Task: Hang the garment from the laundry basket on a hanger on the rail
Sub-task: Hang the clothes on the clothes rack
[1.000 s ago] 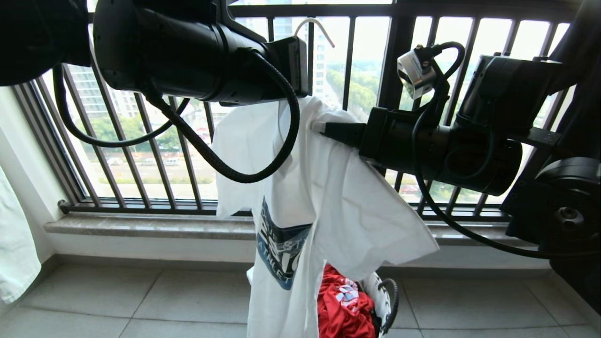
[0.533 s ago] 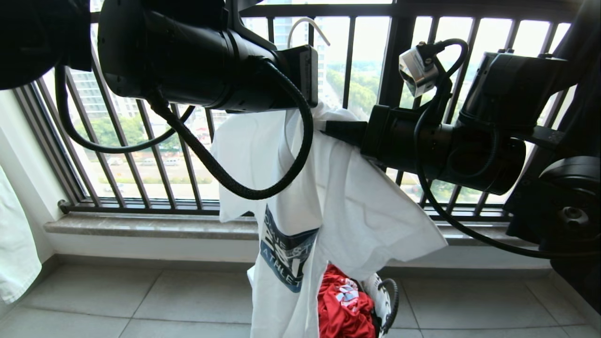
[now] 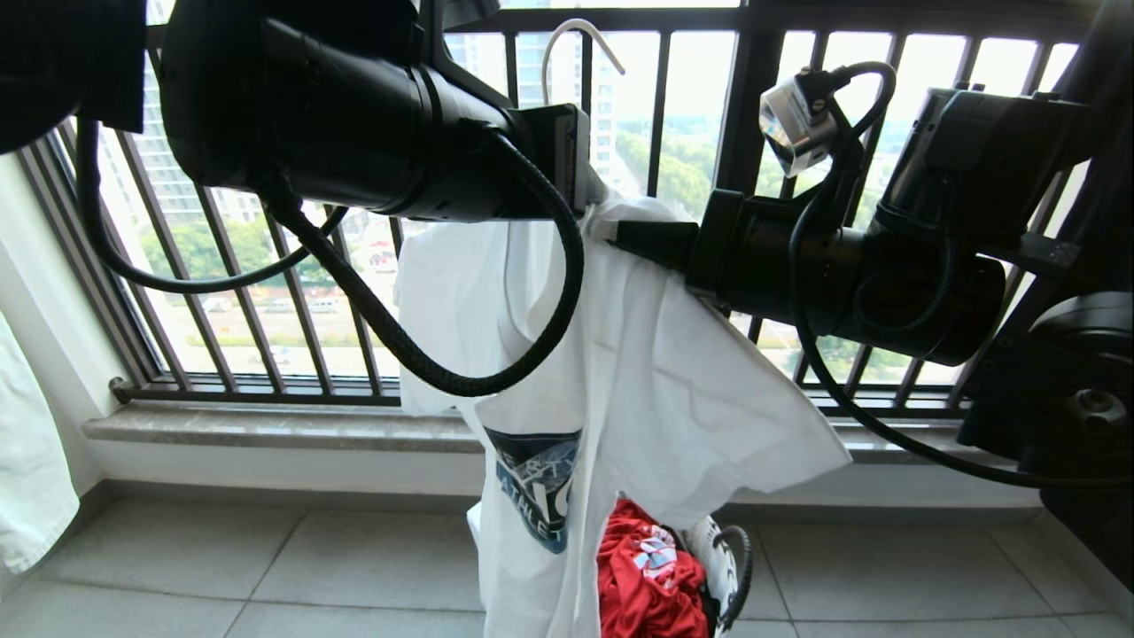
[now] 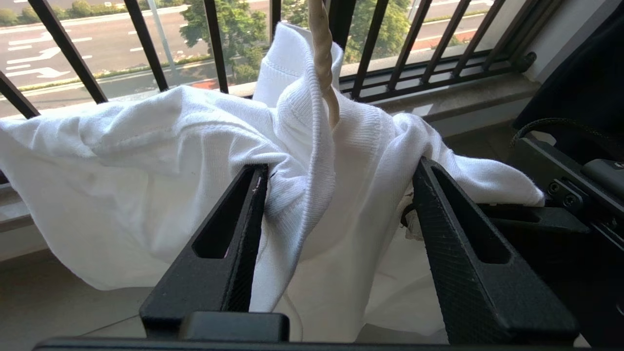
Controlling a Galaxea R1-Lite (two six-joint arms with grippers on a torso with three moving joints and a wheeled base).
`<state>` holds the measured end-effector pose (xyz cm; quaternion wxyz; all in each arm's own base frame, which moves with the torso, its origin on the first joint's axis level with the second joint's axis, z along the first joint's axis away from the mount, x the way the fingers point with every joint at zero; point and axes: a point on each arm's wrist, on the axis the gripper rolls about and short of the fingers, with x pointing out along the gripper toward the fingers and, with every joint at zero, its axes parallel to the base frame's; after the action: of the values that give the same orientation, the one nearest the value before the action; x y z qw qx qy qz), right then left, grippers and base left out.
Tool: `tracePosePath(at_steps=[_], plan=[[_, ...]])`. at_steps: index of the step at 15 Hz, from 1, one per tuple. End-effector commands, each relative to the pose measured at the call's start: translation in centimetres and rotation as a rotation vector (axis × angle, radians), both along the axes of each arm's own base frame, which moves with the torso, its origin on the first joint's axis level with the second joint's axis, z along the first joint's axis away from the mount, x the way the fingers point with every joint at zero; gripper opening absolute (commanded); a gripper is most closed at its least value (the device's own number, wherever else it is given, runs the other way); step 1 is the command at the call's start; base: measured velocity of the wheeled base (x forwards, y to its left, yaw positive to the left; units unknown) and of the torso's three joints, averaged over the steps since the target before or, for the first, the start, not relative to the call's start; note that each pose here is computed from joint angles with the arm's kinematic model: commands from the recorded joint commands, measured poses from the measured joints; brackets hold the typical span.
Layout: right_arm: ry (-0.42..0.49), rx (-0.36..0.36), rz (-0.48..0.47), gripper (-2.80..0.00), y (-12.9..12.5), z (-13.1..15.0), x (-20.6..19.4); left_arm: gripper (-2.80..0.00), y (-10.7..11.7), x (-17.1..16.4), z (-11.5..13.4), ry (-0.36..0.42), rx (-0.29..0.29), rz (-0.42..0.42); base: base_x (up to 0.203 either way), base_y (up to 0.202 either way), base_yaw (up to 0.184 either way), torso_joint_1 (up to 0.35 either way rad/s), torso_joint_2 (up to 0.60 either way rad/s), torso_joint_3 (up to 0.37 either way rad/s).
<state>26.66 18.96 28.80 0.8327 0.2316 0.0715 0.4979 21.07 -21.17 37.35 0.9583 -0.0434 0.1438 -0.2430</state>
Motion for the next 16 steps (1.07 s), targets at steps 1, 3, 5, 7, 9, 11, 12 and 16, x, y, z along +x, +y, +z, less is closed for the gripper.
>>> tracePosePath(at_steps=[1,3,5,7,9,11,12,16], plan=[[-0.008,0.009,0.003,-2.8,-0.1,0.3,-0.2,0.0,0.2,-0.3,0.0,0.0,0.009,0.028,0.0,0.0,0.0,0.0,0.0,0.0],[-0.013,0.012,0.003,-2.8,-0.2,0.5,-0.4,0.0,0.9,-0.9,0.3,-0.005,0.008,0.038,0.0,0.0,0.0,0.0,0.0,0.0],[-0.011,0.014,0.004,-2.8,-0.3,0.6,-0.4,0.0,1.4,-1.5,0.3,-0.004,0.009,0.035,0.0,0.0,0.0,0.0,0.0,0.0],[0.003,0.03,0.006,-2.8,-0.4,0.8,-0.6,0.0,1.8,-1.9,0.6,-0.01,0.004,0.04,0.0,0.0,0.0,0.0,0.0,0.0],[0.014,0.042,0.017,-2.8,-0.6,1.0,-0.7,0.0,2.8,-2.8,1.3,-0.029,-0.015,0.047,0.0,0.0,0.0,0.0,0.0,0.0],[0.014,0.042,0.02,-2.8,-0.6,1.0,-0.7,0.0,4.2,-4.1,1.7,-0.034,-0.023,0.05,0.0,0.0,0.0,0.0,0.0,0.0],[0.015,0.042,0.02,-2.8,-0.6,1.0,-0.7,0.0,5.1,-4.9,1.8,-0.035,-0.028,0.052,0.0,0.0,0.0,0.0,0.0,0.0],[0.02,0.036,0.049,-2.8,-0.6,0.8,-0.7,-2.8,7.5,-5.0,1.3,-0.021,-0.017,0.128,0.0,0.0,0.0,0.0,0.0,0.0]])
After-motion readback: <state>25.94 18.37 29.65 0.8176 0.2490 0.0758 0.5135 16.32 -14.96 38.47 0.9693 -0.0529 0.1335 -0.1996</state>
